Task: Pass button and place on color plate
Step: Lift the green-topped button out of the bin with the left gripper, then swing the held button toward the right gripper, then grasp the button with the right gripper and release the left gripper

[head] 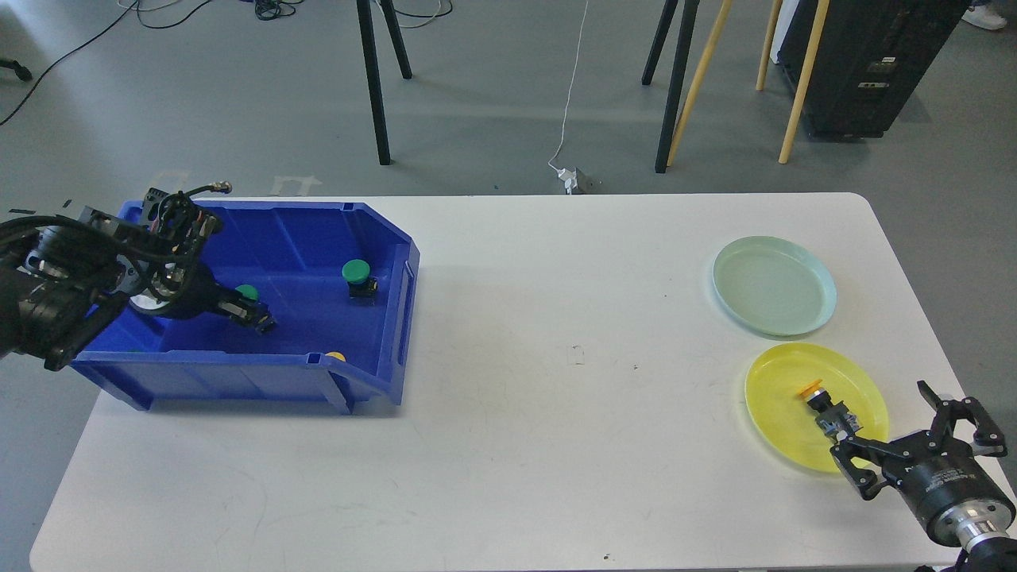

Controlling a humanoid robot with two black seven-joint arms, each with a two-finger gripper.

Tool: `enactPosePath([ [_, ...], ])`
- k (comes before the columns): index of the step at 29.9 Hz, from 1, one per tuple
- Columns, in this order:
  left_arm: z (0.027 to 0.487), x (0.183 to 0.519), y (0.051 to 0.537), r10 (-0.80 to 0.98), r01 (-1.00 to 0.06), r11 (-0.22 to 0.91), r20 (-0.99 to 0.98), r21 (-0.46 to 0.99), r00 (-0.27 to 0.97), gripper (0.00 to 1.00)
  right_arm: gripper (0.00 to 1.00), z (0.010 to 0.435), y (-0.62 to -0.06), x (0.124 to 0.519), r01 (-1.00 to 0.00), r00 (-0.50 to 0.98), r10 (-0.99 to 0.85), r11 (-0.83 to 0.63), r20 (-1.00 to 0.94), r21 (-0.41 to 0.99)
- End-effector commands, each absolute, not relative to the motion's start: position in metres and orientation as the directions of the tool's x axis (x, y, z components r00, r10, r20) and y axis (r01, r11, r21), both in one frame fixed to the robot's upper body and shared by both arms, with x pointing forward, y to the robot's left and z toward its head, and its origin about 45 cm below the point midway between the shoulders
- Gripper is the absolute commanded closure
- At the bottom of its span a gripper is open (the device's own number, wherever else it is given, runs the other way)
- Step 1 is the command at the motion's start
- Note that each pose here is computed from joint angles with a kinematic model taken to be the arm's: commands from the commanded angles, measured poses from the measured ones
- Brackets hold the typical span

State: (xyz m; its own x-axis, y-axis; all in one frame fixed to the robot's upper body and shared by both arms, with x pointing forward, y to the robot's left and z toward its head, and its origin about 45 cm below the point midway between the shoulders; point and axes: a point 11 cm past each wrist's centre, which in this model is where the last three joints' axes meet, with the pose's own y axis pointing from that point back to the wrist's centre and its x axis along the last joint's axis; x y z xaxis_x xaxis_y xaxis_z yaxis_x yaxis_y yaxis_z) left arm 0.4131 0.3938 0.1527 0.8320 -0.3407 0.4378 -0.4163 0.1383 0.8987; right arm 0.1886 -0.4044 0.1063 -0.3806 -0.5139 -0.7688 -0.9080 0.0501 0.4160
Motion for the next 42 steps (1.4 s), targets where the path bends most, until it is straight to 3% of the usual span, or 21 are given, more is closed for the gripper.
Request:
enactPosePath([
  [1, 0.164, 0.415, 0.399, -0.292, -0.442, 0.166, 0.472, 0.881, 0.832, 0.98, 0.00, 0.107, -0.405, 0.189, -0.909, -0.378, -0.514, 0.051, -0.770, 0.413],
  [8, 0.255, 0.417, 0.381, -0.116, -0.567, 0.416, 0.659, 0.711, 0.743, 0.97, 0.00, 0.116, -0.413, 0.195, -0.918, -0.361, -0.536, 0.060, -0.763, 0.392],
  [13, 0.320, 0.418, 0.318, 0.115, -0.589, 0.678, 0.727, 0.440, 0.677, 0.97, 0.00, 0.154, -0.418, 0.226, -0.953, -0.230, -0.667, 0.005, -0.709, 0.304],
  [16, 0.338, 0.422, 0.244, 0.233, -0.504, 0.830, 0.672, 0.241, 0.703, 0.97, 0.00, 0.194, -0.406, 0.266, -0.975, -0.065, -0.783, -0.081, -0.619, 0.205],
  [19, 0.337, 0.420, 0.170, 0.247, -0.391, 0.913, 0.603, 0.119, 0.759, 0.97, 0.00, 0.226, -0.387, 0.299, -0.975, 0.093, -0.861, -0.181, -0.499, 0.130],
  [23, 0.318, 0.413, 0.103, 0.221, -0.300, 0.952, 0.535, 0.064, 0.815, 0.96, 0.00, 0.243, -0.341, 0.331, -0.889, 0.291, -0.869, -0.400, -0.400, 0.222],
  [26, 0.300, 0.414, 0.084, 0.219, -0.292, 0.954, 0.502, 0.070, 0.837, 0.96, 0.00, 0.244, -0.298, 0.344, -0.768, 0.443, -0.806, -0.567, -0.392, 0.297],
  [30, 0.289, 0.415, 0.077, 0.222, -0.295, 0.952, 0.479, 0.081, 0.849, 0.96, 0.00, 0.248, -0.258, 0.360, -0.663, 0.579, -0.718, -0.690, -0.386, 0.290],
  [42, 0.283, 0.421, 0.081, 0.243, -0.320, 0.943, 0.469, 0.092, 0.849, 0.95, 0.00, 0.276, -0.228, 0.383, -0.638, 0.604, -0.623, -0.752, -0.497, 0.166],
])
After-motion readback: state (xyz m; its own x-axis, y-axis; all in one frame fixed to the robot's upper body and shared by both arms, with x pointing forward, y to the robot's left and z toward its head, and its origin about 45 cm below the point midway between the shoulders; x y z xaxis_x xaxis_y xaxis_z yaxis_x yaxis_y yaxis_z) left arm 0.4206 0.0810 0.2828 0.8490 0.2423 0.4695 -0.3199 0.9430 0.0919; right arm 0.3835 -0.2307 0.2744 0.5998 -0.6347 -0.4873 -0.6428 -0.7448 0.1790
